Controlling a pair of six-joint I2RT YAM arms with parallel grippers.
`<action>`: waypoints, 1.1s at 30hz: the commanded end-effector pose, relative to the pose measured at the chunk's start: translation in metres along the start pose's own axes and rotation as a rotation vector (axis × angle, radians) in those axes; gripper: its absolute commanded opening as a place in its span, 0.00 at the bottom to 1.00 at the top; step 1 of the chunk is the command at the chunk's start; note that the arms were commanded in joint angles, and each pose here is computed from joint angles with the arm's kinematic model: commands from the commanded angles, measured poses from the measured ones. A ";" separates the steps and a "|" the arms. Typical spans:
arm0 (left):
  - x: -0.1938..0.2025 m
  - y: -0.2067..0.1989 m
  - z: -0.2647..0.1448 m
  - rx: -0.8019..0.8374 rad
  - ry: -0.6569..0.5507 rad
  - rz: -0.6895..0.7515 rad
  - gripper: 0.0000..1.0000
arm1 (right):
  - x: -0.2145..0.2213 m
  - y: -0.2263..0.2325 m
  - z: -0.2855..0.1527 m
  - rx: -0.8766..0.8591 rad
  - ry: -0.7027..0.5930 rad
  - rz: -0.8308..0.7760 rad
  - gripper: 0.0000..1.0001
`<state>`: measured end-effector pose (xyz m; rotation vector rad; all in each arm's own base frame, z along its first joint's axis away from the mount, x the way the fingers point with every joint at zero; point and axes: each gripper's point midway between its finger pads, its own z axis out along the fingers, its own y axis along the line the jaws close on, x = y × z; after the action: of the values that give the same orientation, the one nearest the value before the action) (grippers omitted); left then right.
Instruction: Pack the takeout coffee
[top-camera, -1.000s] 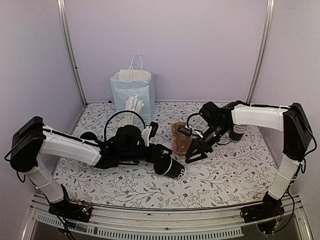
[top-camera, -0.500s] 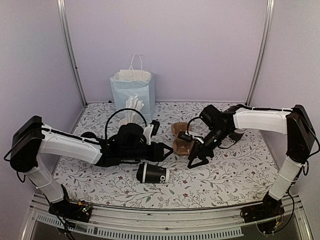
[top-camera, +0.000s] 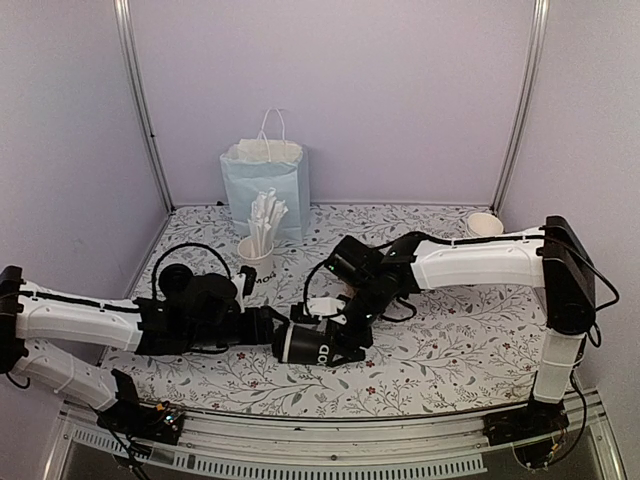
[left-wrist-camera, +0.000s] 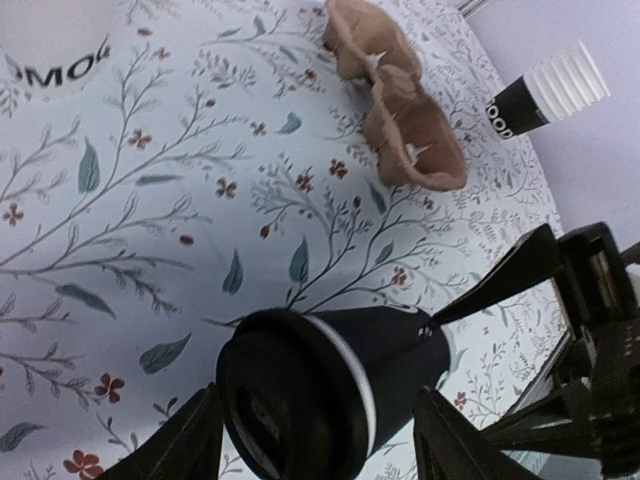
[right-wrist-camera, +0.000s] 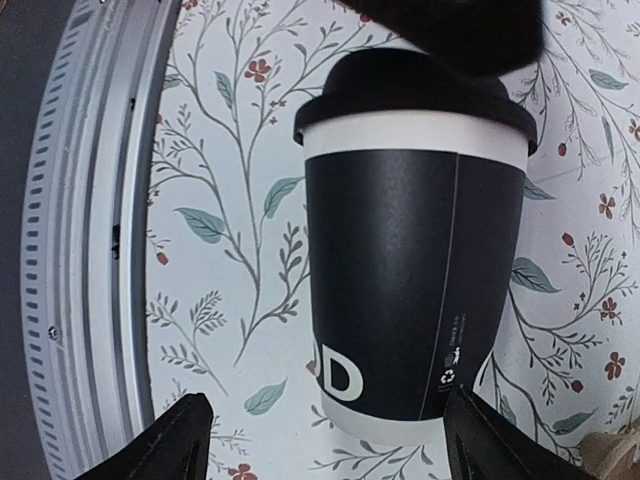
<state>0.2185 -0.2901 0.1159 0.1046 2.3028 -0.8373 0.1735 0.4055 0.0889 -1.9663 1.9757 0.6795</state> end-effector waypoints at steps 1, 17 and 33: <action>0.018 0.010 -0.004 0.032 0.035 -0.069 0.68 | -0.005 -0.023 0.019 0.112 0.044 -0.003 0.83; 0.029 0.007 0.019 0.038 0.097 -0.005 0.65 | 0.014 -0.023 0.034 0.120 0.059 0.028 0.72; 0.067 -0.016 0.041 0.069 0.276 -0.150 0.88 | 0.017 -0.011 0.001 0.079 0.008 0.036 0.73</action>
<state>0.1883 -0.3207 0.0647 0.0894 2.5107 -1.0185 0.1835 0.3958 0.0540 -1.9280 2.0491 0.5385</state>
